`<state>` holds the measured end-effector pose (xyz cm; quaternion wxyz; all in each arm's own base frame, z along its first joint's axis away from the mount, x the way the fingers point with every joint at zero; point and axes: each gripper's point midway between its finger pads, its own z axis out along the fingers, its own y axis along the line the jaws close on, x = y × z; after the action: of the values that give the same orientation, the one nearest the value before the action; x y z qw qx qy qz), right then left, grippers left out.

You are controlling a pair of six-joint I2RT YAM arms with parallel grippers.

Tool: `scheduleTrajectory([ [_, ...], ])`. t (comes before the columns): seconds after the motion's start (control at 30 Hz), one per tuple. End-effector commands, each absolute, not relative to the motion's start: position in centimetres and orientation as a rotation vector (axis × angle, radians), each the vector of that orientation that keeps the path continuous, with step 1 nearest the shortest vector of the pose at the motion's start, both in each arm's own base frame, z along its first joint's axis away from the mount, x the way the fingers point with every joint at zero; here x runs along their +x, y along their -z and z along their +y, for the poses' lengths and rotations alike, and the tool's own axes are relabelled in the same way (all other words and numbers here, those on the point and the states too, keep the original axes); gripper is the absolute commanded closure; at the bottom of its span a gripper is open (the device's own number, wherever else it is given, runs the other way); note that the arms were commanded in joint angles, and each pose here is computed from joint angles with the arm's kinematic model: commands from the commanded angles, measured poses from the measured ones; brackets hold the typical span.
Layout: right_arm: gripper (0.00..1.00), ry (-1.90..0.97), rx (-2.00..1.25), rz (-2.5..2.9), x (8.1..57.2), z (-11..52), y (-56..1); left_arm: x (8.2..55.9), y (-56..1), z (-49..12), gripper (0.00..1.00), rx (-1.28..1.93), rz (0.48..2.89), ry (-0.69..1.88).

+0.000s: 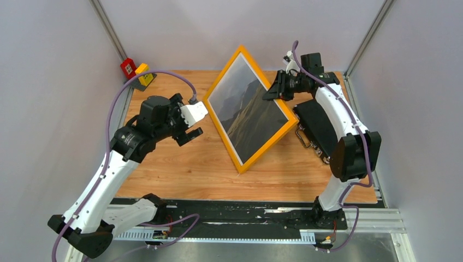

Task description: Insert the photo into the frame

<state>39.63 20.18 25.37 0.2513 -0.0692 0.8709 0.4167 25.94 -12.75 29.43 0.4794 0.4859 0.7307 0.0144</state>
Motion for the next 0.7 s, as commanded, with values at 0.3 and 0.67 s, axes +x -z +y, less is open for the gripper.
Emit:
scheduleTrajectory([
  [0.3, 1.00, -1.275, -0.279, 2.104, 38.1, 21.2, -31.7, 26.3, -29.0, -13.2, 0.00, 1.148, 1.778, -0.009],
  [0.67, 1.00, -1.229, -0.252, 2.083, 37.2, 20.6, -31.5, 26.3, -27.4, -13.9, 0.00, 1.130, 1.815, 0.055],
])
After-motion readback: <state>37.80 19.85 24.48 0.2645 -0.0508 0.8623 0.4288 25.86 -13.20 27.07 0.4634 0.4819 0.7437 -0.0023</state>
